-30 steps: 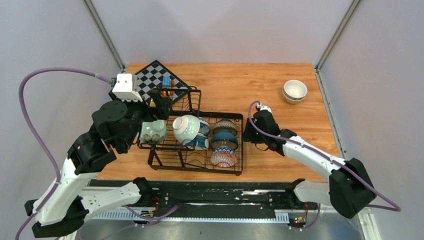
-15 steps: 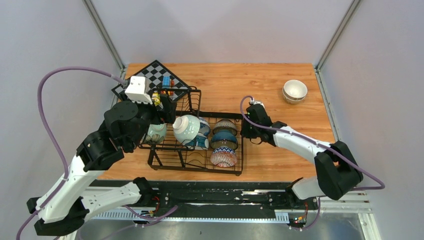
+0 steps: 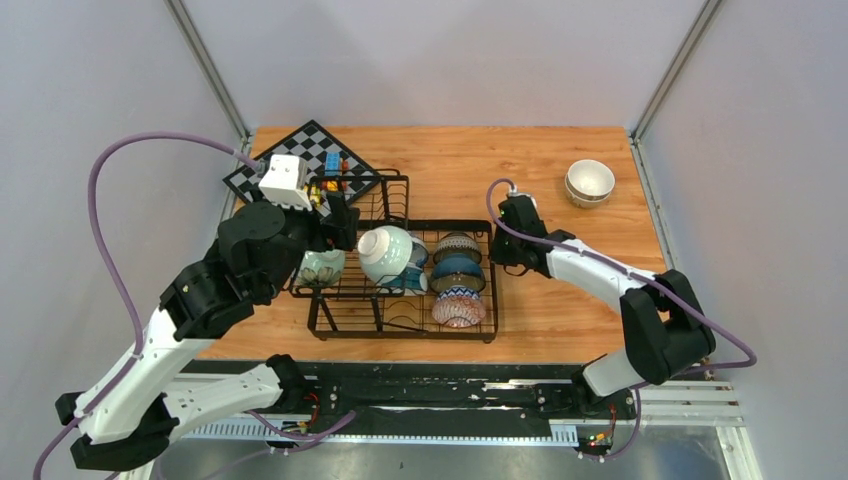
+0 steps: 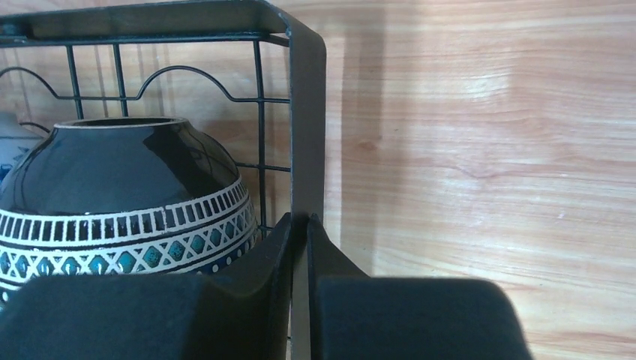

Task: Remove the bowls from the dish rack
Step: Move the dish rack to the center of the board, then pick up the bowl from the dish rack.

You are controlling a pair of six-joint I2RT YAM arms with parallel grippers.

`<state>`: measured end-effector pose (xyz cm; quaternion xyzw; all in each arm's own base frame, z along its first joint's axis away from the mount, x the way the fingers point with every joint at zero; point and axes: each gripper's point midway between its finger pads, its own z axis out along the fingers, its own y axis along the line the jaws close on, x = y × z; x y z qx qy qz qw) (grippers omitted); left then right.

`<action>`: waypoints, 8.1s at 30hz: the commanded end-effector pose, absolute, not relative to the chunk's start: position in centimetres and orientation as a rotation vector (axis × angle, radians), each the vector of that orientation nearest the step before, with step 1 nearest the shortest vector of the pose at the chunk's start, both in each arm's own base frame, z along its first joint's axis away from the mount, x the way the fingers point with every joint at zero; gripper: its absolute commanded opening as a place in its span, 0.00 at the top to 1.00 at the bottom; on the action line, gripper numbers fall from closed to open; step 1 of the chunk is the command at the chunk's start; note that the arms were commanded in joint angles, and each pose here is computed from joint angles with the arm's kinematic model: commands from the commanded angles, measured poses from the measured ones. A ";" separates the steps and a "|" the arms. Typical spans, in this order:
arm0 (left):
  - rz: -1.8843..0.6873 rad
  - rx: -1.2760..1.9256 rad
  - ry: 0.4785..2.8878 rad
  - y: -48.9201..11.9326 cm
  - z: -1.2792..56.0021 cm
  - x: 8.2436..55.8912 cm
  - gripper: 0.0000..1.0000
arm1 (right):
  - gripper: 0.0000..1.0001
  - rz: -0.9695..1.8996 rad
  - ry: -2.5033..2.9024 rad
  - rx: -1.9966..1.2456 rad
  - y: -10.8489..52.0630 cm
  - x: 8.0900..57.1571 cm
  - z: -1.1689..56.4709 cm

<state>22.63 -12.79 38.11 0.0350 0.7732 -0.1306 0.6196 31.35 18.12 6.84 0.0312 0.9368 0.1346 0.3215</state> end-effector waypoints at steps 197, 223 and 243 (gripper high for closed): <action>-1.487 -0.347 1.428 -15.5 31.1 22.3 0.62 | 0.38 1.183 1.867 -0.613 38.5 22.7 35.7; -1.577 -0.253 1.358 -16.6 33.7 23.1 0.77 | 0.59 1.306 1.975 -0.615 41.8 22.7 33.1; -1.658 -0.224 1.225 -16.6 37.7 23.7 1.00 | 0.45 1.279 1.807 -0.515 35.7 24.3 40.1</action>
